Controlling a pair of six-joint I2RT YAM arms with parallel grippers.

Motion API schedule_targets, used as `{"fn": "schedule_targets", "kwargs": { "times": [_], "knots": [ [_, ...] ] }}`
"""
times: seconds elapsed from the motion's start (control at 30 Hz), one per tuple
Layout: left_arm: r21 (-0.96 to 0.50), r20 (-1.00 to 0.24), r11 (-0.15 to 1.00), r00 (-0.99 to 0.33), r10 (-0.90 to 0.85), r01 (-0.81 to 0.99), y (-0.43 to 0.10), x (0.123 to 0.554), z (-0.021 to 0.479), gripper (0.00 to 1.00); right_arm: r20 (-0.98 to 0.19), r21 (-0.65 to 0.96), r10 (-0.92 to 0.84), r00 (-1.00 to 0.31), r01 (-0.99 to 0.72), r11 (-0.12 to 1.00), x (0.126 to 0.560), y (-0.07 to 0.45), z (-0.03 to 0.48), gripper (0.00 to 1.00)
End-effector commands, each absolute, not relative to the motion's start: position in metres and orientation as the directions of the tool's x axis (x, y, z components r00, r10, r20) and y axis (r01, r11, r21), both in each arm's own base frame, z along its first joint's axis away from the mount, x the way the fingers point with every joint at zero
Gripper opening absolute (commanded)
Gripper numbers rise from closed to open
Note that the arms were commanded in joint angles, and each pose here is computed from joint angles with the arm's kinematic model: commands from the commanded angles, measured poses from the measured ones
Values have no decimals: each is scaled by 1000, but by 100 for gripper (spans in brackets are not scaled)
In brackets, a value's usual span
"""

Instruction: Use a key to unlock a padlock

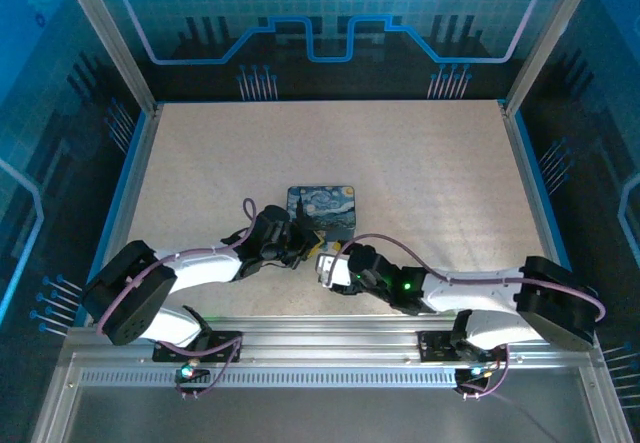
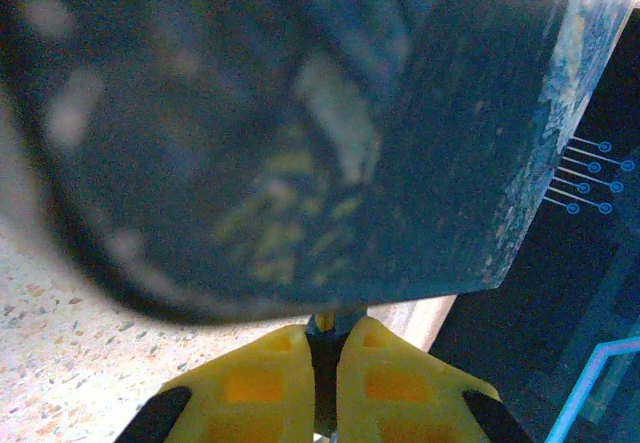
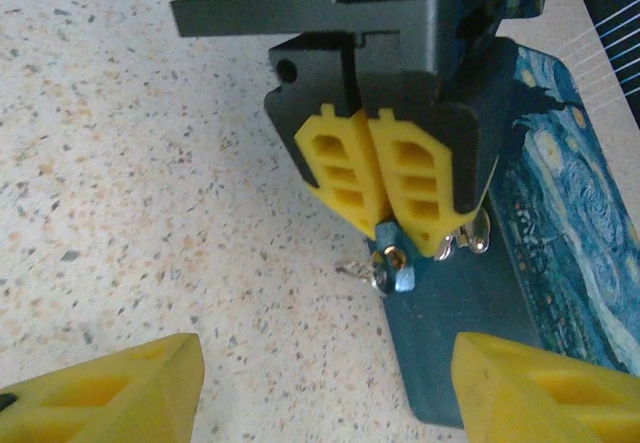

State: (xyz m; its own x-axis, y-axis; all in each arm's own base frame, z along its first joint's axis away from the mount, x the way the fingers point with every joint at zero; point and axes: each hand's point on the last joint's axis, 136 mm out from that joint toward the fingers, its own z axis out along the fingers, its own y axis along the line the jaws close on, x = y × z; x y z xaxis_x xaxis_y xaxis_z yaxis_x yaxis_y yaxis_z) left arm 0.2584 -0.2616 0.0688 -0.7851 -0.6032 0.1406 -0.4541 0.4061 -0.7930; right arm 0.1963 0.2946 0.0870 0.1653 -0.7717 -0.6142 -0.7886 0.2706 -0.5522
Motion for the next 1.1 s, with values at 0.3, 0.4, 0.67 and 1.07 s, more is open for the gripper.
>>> {"fn": "schedule_targets", "kwargs": {
  "times": [0.3,0.4,0.67,1.07],
  "knots": [
    [-825,149,374,-801,-579,-423,-270,259,91,0,-633,-590,-752,183,-744,315,213,319,97,49],
    [-825,150,372,-801,-580,-424,-270,259,91,0,-628,-593,-757,180,-741,315,214,320,95,43],
    [-828,150,370,-803,-577,-421,-271,259,92,0,-620,-605,-766,173,-726,326,219,320,92,32],
    [-829,155,367,-803,-576,-423,-271,259,91,0,-613,-630,-775,156,-688,360,228,317,92,17]
  ]
}}
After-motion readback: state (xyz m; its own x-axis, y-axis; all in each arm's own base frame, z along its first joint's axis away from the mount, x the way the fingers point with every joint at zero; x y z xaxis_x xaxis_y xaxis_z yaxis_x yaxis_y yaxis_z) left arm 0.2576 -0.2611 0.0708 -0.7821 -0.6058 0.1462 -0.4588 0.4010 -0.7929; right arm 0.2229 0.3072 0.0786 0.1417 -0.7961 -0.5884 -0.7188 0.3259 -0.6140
